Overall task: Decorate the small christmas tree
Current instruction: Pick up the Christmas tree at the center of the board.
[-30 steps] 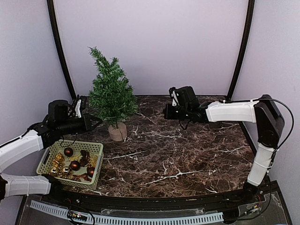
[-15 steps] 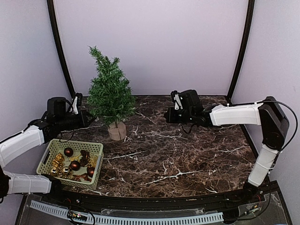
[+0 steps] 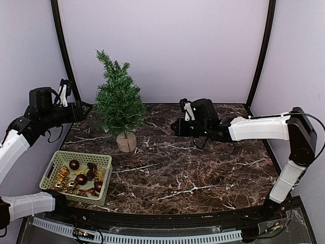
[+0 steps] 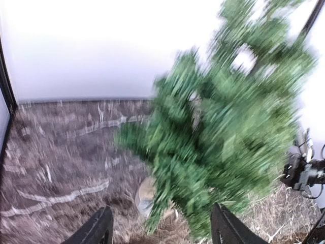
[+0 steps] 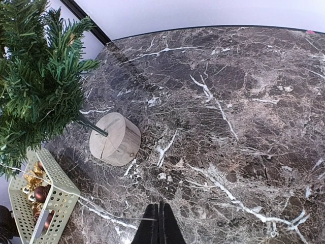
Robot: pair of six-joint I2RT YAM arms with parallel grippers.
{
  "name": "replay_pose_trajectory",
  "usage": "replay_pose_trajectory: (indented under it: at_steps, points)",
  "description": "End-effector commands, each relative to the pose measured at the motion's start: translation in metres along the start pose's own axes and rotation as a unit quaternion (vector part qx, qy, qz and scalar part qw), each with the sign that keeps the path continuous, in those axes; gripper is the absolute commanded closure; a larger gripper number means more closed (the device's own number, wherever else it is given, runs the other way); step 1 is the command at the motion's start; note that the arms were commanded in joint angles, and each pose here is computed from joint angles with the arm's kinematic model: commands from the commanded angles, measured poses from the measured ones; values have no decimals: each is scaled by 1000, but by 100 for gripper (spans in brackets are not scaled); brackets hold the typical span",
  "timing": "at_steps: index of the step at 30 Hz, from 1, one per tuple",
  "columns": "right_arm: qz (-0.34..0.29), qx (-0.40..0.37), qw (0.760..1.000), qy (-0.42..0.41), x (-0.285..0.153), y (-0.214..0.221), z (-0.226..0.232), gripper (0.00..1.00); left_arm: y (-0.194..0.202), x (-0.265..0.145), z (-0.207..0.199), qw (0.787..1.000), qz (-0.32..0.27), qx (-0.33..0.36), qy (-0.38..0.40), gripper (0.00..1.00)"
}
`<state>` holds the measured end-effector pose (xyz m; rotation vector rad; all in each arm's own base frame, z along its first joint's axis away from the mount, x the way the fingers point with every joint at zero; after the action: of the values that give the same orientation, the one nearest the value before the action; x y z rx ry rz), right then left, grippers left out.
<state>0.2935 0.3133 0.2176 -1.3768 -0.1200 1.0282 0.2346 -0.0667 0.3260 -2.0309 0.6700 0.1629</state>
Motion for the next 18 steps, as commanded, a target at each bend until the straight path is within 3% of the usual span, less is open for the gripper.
replay_pose_trajectory:
  at_steps: [1, 8, 18]
  points:
    - [-37, -3, 999, -10, -10, -18, 6, 100, -43, -31, -33, 998, -32, 55, 27, 31]
    - [-45, -1, 999, 3, -14, -19, 4, 100, -91, -21, -84, 979, -53, 62, 184, 24]
    - [-48, -4, 999, 1, -12, -22, 5, 100, -115, 21, -118, 968, -58, 76, 230, 15]
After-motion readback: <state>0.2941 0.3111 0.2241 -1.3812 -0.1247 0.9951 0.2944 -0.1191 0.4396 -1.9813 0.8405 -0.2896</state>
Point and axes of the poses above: each gripper's point midway between its finger pads, its own x axis out along the fingers, its own z axis along the line the jaws close on, y = z × x, the point moved 9 cm from there along -x, back along the fingers, and after that the axes turned 15 degrees about -x, right-handed, at the moved point
